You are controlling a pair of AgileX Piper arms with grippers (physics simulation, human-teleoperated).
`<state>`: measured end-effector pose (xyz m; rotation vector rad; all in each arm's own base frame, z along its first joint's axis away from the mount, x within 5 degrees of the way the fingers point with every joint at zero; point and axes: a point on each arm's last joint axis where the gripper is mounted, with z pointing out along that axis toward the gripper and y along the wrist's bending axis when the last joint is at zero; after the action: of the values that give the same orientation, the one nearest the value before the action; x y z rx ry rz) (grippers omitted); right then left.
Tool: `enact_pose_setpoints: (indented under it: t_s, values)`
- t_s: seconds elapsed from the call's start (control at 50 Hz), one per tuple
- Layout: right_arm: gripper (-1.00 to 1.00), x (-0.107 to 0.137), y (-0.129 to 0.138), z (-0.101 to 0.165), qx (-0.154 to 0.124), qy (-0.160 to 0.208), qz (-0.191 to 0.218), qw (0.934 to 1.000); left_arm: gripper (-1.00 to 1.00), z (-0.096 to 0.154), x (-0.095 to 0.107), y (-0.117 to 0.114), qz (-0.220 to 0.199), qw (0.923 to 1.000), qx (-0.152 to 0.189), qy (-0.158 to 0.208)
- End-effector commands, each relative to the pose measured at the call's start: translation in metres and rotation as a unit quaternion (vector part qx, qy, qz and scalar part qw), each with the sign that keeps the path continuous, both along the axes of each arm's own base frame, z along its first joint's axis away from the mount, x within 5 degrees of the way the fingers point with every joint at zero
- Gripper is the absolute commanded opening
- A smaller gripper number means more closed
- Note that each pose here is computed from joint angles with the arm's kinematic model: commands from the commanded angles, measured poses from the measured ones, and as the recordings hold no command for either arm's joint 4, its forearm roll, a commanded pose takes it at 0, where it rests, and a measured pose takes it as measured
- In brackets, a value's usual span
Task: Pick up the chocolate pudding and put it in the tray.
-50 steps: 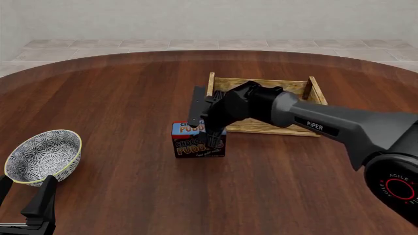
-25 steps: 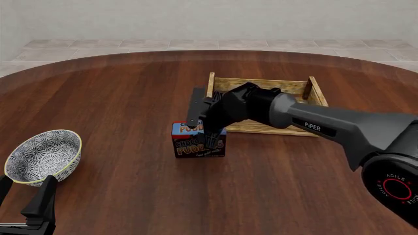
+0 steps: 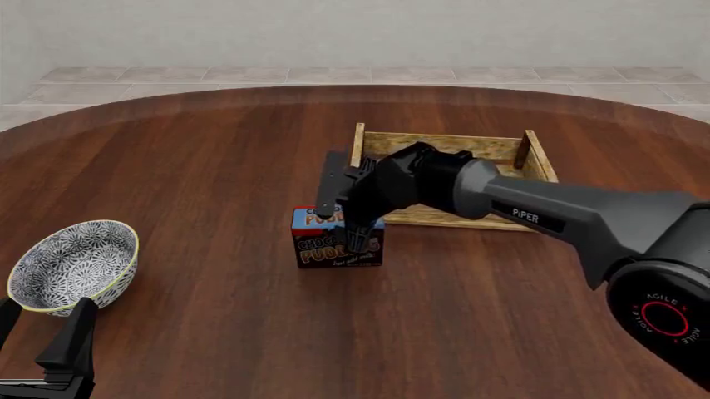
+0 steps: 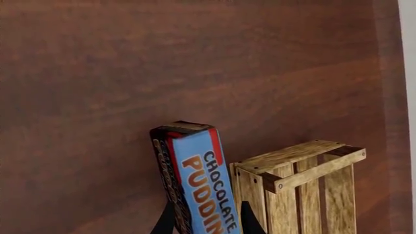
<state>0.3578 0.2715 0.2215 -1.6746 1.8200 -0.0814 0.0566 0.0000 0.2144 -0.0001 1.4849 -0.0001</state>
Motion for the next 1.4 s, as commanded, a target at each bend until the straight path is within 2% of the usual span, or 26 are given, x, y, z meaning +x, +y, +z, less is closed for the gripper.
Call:
enact_pose_setpoints:
  t_s: [0.02, 0.76, 1.4]
  values:
    - [1.00, -0.001, 0.001, -0.001, 0.000, 0.002, 0.001, 1.0000, 1.00, 0.000, 0.000, 0.000, 0.000, 1.0000, 0.000, 0.000]
    - [1.00, 0.004, -0.005, 0.005, -0.003, -0.003, -0.002, 1.0000, 1.00, 0.000, 0.000, 0.000, 0.000, 1.0000, 0.000, 0.000]
    - [1.00, 0.008, -0.003, -0.006, 0.000, 0.004, -0.012, 0.9999, 1.00, 0.000, 0.000, 0.000, 0.000, 1.0000, 0.000, 0.000]
